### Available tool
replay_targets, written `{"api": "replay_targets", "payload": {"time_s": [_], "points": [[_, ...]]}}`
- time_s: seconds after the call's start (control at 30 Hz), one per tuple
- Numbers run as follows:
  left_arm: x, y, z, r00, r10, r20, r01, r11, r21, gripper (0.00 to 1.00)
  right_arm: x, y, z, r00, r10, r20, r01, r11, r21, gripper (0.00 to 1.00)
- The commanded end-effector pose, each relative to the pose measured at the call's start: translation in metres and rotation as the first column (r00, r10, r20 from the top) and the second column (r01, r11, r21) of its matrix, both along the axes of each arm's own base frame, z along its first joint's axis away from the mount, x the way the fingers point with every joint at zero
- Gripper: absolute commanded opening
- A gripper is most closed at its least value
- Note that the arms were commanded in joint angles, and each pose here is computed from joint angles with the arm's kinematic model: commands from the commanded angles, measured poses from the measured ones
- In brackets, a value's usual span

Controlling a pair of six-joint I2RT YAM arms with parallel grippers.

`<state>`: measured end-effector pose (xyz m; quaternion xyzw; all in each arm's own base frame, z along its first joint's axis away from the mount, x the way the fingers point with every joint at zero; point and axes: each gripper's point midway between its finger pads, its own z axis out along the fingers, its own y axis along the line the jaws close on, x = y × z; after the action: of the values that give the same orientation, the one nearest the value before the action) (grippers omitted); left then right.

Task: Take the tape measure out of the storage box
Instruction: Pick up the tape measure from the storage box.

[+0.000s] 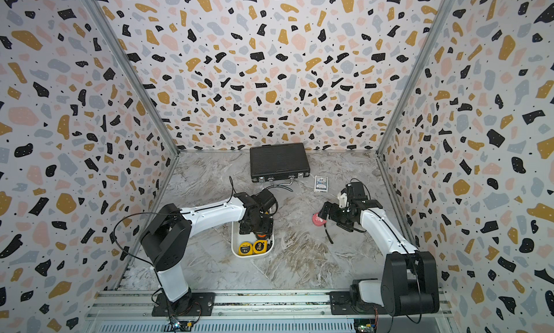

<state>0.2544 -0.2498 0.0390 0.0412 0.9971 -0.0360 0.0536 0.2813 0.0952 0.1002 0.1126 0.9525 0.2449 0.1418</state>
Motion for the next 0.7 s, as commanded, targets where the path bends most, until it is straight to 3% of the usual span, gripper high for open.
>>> {"api": "replay_targets", "payload": {"time_s": [0.0,0.4,0.67], "points": [[0.007,0.002,0.004,1.0,0.017,0.022,-0.018,1.0,0.024,0.86,0.004,0.001,0.009,0.999,0.002,0.035,-0.002,1.0,0.012,0.99],[0.013,-0.004,-0.003,0.999,0.035,0.009,-0.036,0.999,0.032,0.8,0.008,0.004,0.01,0.999,0.0,0.04,-0.001,0.999,0.035,0.99],[0.009,-0.004,-0.01,0.999,0.04,-0.01,-0.039,0.999,0.033,0.64,0.009,0.005,0.012,0.999,0.003,0.047,-0.005,0.999,0.038,0.99]]}}
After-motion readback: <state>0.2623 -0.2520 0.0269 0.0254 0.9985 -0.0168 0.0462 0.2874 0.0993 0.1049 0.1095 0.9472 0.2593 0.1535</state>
